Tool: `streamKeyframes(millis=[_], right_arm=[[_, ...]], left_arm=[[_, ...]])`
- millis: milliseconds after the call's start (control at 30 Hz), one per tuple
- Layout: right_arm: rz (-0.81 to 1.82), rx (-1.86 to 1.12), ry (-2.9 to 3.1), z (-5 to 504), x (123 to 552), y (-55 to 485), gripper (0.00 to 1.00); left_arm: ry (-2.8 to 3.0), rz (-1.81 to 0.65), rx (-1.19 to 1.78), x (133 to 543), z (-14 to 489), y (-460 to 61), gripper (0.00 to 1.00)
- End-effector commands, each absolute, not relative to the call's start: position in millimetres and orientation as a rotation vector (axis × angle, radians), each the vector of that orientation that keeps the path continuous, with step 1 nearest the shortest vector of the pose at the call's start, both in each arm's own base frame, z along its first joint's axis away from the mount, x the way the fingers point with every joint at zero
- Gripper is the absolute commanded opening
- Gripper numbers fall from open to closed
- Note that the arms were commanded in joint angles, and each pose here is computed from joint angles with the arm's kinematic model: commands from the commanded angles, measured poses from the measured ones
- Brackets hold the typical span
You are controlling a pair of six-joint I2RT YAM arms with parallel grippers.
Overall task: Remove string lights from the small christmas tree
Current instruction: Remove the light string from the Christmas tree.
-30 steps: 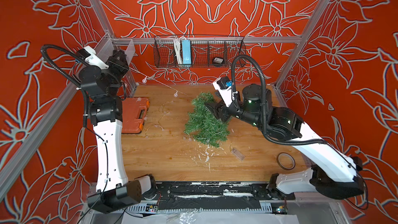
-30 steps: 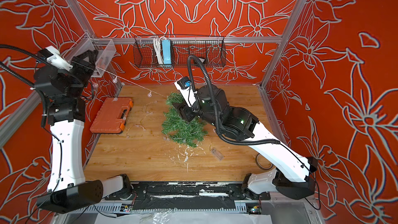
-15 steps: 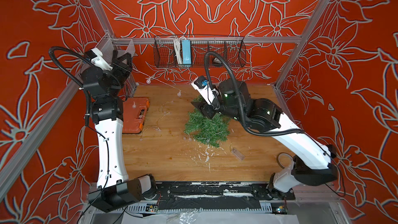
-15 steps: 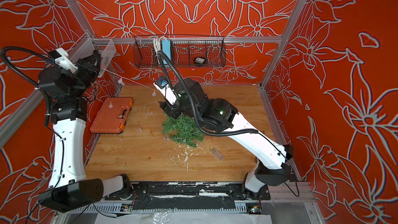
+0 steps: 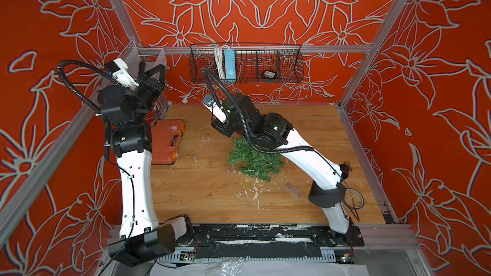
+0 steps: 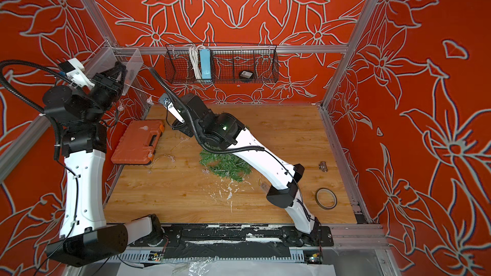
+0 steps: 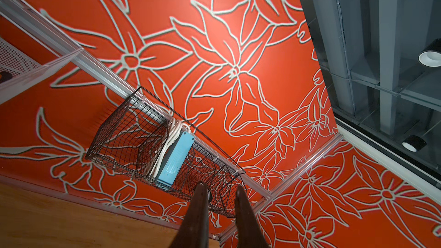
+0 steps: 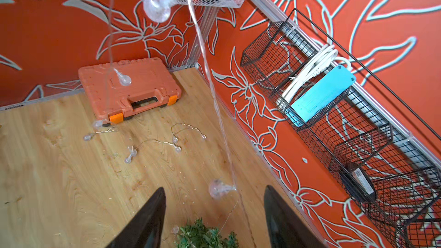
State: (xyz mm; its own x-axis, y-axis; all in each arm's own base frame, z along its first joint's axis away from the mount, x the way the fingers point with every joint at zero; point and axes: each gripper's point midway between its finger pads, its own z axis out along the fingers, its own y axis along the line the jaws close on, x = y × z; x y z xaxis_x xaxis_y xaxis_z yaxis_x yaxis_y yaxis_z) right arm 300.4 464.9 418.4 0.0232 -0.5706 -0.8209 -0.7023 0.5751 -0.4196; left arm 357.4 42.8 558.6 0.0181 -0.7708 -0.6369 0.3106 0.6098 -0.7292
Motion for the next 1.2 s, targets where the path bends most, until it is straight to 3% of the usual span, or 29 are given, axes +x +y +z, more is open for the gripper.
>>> streamKeyframes(millis=[0,233,400,467,567,667,800,1167], right_arm=[[0.084,-1.093,1.658,415.8,310.7,455.0,0.65],[0.121,-1.045,1.641,413.6,332.0,466.0,0.57],[0.151,-1.058,1.632,406.5,336.0,477.6,0.57],[0.169,-1.067,1.633,402.0,336.1,482.5,0.52],[0.189,-1.061,1.622,403.4,336.4,487.2,0.31],[0.198,-1.034,1.596,415.5,336.2,486.0,0.01],[0.146,-0.990,1.543,438.2,333.7,478.1,0.00],[0.384,-1.041,1.339,501.3,232.0,483.8,0.00]], left_arm=[[1.249,-0.892,-0.383,343.9,574.4,36.2,0.00],[1.250,-0.909,-0.362,334.0,574.4,29.1,0.00],[1.249,-0.933,-0.342,326.9,575.1,22.5,0.00],[1.252,-0.945,-0.335,325.8,575.3,20.2,0.00],[1.255,-0.948,-0.327,323.3,575.3,18.0,0.00],[1.263,-0.942,-0.335,324.2,570.7,18.7,0.00],[1.277,-0.957,-0.347,328.5,558.8,18.9,0.00],[1.301,-0.952,-0.362,331.3,541.1,19.4,0.00]])
